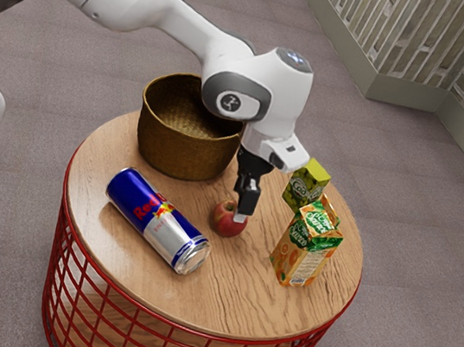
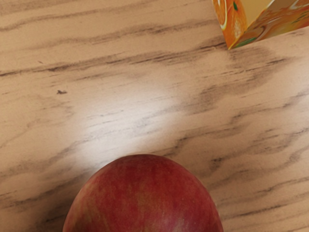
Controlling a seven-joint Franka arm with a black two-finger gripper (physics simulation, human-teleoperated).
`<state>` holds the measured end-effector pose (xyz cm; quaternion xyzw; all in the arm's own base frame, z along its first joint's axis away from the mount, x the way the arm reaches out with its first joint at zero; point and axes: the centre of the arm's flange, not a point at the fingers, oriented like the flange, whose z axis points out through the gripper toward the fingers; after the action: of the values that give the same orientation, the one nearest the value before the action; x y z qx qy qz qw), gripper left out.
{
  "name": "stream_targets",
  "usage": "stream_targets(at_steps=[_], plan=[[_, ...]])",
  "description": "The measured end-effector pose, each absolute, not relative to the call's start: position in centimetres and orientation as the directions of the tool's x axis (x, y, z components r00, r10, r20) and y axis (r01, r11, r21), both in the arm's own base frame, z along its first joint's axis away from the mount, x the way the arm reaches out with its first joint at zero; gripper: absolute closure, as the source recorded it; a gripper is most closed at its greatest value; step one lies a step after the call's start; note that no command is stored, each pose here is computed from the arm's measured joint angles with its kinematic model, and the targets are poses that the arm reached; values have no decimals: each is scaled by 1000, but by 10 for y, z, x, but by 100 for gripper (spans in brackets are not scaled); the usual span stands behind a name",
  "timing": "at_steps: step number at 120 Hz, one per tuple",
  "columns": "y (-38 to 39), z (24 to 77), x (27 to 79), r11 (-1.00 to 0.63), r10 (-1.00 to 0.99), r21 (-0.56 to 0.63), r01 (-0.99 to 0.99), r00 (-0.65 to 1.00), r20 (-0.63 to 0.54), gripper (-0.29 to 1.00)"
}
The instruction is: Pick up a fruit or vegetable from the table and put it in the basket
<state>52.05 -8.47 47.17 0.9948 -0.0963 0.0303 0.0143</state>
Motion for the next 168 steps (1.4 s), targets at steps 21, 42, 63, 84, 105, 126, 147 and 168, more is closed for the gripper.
stream_targets(at_steps=[21,42,63,84,105,126,147,168], plan=[[-85,463,519,-981,-191,22,-192,980,60,0],[-86,457,519,-981,-192,21,-194,980,59,0],[-87,444,520,-981,-194,20,-195,980,45,0],[-89,435,523,-980,-197,19,-197,980,40,0],[-89,427,525,-980,-196,17,-196,980,32,0],[-89,422,527,-981,-195,16,-196,980,28,0],[-88,416,527,-981,-193,15,-193,981,22,5],[-86,417,526,-982,-189,11,-189,982,24,26]])
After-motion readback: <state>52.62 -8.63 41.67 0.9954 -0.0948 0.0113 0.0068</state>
